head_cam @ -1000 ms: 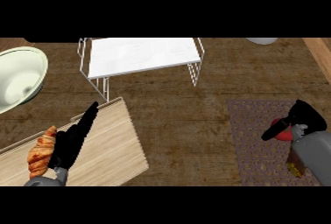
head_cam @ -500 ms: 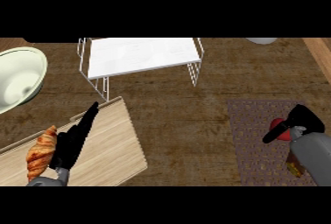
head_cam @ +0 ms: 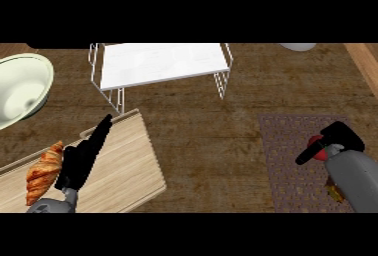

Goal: Pick the tomato from the placemat and place it in the tiered shelf

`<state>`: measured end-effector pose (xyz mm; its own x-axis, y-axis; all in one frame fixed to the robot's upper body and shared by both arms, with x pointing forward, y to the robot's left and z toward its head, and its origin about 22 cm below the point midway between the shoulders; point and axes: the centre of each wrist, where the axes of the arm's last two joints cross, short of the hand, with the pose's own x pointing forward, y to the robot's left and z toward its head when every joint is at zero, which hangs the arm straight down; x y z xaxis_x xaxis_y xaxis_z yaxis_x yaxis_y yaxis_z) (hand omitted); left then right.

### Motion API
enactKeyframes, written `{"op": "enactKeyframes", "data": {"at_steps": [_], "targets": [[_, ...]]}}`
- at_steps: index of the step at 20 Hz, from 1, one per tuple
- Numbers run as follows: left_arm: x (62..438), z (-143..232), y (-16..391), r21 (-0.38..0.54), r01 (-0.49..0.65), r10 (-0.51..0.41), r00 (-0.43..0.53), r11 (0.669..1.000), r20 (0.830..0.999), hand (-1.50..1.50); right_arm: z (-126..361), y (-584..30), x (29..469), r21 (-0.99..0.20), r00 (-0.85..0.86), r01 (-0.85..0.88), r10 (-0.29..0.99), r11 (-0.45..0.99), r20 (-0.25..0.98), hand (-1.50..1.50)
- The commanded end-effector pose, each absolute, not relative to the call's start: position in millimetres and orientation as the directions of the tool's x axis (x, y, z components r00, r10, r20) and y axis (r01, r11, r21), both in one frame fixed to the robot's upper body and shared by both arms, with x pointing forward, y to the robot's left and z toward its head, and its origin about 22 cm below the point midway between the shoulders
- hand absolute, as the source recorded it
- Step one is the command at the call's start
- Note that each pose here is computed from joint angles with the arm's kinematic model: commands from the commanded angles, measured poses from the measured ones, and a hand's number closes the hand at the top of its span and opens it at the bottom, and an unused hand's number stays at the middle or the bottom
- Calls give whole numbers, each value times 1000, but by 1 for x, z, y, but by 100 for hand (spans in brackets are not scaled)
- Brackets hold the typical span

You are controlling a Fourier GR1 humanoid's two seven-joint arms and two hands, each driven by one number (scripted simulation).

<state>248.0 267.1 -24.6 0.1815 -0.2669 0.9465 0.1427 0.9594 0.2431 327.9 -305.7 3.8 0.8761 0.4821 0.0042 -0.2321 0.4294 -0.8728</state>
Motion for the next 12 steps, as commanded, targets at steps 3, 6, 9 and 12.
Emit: {"op": "enactKeyframes", "data": {"at_steps": [3, 6, 9, 12], "targets": [[242, -28, 275, 229, 143, -258, 238, 963, 936, 0, -10, -290, 331, -876, 881, -241, 473, 417, -17, 150], [243, -27, 270, 244, 143, -271, 215, 959, 938, 0, -18, -309, 329, -891, 877, -218, 480, 397, -1, 150], [237, -31, 256, 245, 150, -273, 204, 958, 940, 0, 1, -307, 338, -925, 886, -194, 464, 327, -21, 150], [229, -37, 263, 237, 142, -263, 211, 961, 941, 0, 30, -307, 344, -943, 897, -164, 442, 290, -21, 150]]}}
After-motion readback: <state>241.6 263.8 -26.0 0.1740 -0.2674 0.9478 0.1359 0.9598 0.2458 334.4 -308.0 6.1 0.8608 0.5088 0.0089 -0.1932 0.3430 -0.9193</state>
